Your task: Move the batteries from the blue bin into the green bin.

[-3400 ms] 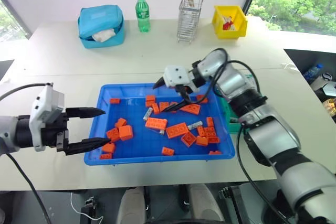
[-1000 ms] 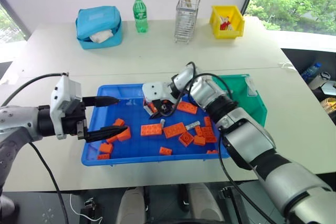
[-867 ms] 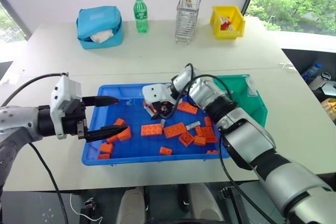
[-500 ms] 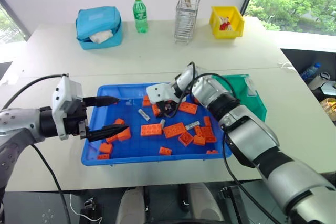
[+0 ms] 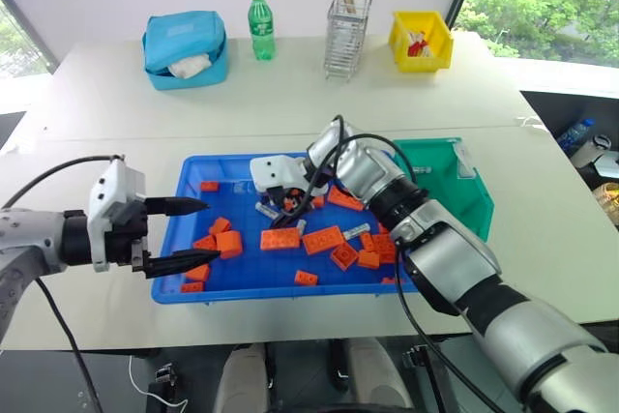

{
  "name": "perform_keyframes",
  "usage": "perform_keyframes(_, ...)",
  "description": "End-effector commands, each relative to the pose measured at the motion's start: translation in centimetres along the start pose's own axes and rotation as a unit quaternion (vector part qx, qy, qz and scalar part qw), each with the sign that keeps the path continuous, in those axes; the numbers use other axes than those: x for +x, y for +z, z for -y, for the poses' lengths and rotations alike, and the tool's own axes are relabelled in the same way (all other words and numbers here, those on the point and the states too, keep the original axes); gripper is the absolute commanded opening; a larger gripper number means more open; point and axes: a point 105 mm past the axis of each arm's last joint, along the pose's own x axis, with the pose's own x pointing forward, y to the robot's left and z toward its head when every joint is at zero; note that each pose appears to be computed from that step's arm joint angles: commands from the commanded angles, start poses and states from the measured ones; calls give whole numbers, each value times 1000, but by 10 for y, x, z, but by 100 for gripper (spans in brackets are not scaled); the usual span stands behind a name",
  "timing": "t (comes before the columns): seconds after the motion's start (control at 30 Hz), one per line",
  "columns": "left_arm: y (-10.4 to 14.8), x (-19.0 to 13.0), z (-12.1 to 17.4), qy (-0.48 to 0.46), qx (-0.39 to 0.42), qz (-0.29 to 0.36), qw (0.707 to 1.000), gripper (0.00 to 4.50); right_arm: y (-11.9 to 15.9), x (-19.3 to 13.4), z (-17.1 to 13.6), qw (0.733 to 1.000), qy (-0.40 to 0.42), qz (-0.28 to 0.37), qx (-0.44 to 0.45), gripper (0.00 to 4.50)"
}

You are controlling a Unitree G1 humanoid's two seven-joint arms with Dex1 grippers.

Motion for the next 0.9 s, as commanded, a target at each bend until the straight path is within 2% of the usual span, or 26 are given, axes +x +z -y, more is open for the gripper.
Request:
perform_keyframes(0.03, 11, -3, -1, 5, 27, 7, 1000, 450, -3, 1, 5, 1000, -16, -15, -5, 281)
perform_keyframes(0.23, 16, 0, 0, 0, 33, 12, 999, 450, -18, 8, 2, 999, -15, -37, 1, 281)
perform_keyframes(0.37, 20, 0, 0, -4, 34, 19, 999, 450, -16, 13, -2, 1000, -5, -29, 2, 281)
perform_keyframes(0.43, 20, 1, 1, -8, 35, 17, 999, 450, -12, 15, -4, 1000, 0, -23, -2, 229)
perform_keyframes(0.5, 19, 2, 1, -10, 37, 15, 999, 450, -8, 16, -5, 1000, 5, -16, -5, 152)
perform_keyframes(0.6, 18, 4, 0, -10, 38, 15, 999, 450, -4, 16, -5, 1000, 4, -10, -8, 6)
perform_keyframes(0.8, 17, 6, 0, -15, 34, 20, 999, 450, 2, 6, -9, 1000, 10, 9, -10, 1)
perform_keyframes(0.9, 19, 10, 2, -24, 27, 31, 999, 450, 7, -9, -9, 1000, -4, 25, -10, 1)
